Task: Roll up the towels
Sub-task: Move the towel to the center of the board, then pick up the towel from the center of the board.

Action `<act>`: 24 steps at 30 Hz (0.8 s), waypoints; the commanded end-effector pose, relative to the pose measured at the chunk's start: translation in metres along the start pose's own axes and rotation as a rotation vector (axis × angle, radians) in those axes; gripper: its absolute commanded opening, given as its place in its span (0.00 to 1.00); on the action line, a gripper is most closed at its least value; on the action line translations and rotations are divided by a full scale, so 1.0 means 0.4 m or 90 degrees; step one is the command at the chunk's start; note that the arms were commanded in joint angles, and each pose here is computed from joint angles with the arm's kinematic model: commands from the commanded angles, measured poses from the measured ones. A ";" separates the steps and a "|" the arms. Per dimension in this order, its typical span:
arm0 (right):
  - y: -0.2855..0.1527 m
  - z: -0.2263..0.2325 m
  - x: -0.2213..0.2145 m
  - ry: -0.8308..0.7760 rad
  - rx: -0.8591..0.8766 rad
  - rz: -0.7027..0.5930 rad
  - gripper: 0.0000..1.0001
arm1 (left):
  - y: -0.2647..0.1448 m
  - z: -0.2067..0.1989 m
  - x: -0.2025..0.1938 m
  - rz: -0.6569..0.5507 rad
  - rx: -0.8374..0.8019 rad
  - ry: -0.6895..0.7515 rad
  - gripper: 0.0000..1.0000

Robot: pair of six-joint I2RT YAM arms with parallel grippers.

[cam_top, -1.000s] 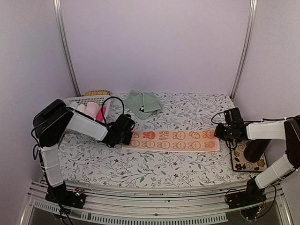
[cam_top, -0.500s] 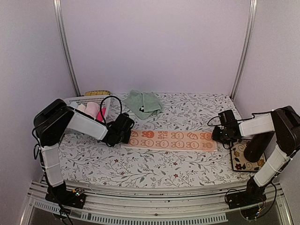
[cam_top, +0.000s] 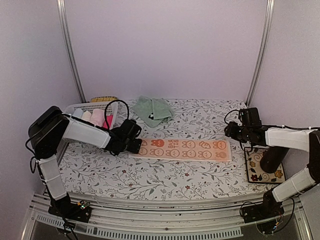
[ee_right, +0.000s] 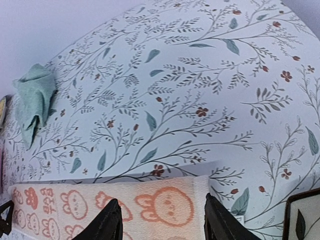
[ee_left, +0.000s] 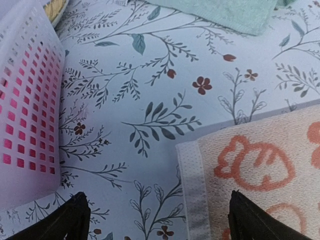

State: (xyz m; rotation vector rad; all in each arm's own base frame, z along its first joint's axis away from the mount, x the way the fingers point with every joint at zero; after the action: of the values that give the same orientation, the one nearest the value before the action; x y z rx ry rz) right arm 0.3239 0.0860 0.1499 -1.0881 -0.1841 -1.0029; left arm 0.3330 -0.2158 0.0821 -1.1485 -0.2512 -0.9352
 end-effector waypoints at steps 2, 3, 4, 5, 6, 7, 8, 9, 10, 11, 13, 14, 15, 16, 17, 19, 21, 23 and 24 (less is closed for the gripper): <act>-0.006 0.088 0.002 -0.019 0.129 0.023 0.56 | -0.054 -0.036 0.082 -0.069 -0.065 0.007 0.94; 0.008 0.092 -0.005 -0.015 0.137 0.037 0.56 | -0.053 -0.042 0.090 -0.074 -0.077 0.004 0.93; 0.022 0.095 -0.013 -0.013 0.142 0.049 0.56 | -0.050 -0.048 0.097 -0.077 -0.084 0.001 0.92; 0.037 0.096 -0.022 -0.008 0.146 0.061 0.55 | -0.046 -0.055 0.102 -0.079 -0.093 -0.002 0.91; 0.053 0.098 -0.031 0.000 0.154 0.073 0.55 | -0.043 -0.062 0.106 -0.083 -0.101 -0.005 0.89; 0.069 0.099 -0.040 0.004 0.159 0.084 0.55 | -0.038 -0.069 0.110 -0.089 -0.112 -0.010 0.88; 0.086 0.098 -0.052 0.009 0.160 0.097 0.55 | -0.033 -0.077 0.110 -0.093 -0.125 -0.015 0.87; 0.101 0.097 -0.060 0.013 0.159 0.106 0.55 | -0.027 -0.087 0.113 -0.097 -0.137 -0.018 0.85; 0.119 0.089 -0.074 0.020 0.150 0.117 0.55 | -0.020 -0.094 0.113 -0.099 -0.147 -0.022 0.83; 0.131 0.085 -0.079 0.026 0.145 0.120 0.54 | -0.014 -0.101 0.113 -0.100 -0.154 -0.025 0.82; 0.150 0.070 -0.086 0.037 0.122 0.114 0.54 | 0.000 -0.110 0.111 -0.100 -0.157 -0.031 0.80; 0.158 0.064 -0.088 0.040 0.112 0.110 0.54 | 0.023 -0.121 0.096 -0.088 -0.157 -0.029 0.80; 0.165 0.057 -0.089 0.043 0.101 0.107 0.54 | 0.037 -0.128 0.091 -0.081 -0.159 -0.030 0.79; 0.172 0.050 -0.094 0.044 0.090 0.107 0.54 | 0.049 -0.130 0.085 -0.074 -0.157 -0.033 0.79; 0.177 0.044 -0.096 0.045 0.078 0.107 0.54 | 0.057 -0.131 0.081 -0.068 -0.157 -0.039 0.78; 0.188 0.027 -0.105 0.047 0.054 0.108 0.54 | 0.077 -0.129 0.068 -0.052 -0.152 -0.049 0.76; 0.195 0.009 -0.114 0.049 0.028 0.107 0.55 | 0.096 -0.125 0.050 -0.031 -0.142 -0.056 0.75; 0.200 -0.001 -0.120 0.052 0.017 0.110 0.55 | 0.109 -0.123 0.030 -0.016 -0.134 -0.060 0.75; 0.200 0.000 -0.120 0.052 0.016 0.109 0.55 | 0.114 -0.121 0.023 -0.011 -0.130 -0.063 0.74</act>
State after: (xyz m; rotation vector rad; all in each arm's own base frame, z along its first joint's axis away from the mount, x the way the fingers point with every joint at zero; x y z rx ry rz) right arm 0.3526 0.1240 0.0771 -0.9872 -0.0565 -0.8496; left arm 0.3585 -0.2724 0.0609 -1.3983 -0.2755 -1.0244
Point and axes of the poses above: each gripper's point midway between its finger pads, its own y axis out along the fingers, its own z axis along the line the jaws close on, x = y × z, the point moved 7 cm from there along -y, back along the fingers, and after that the axes turned 14 degrees about y, right-handed, at the moved point
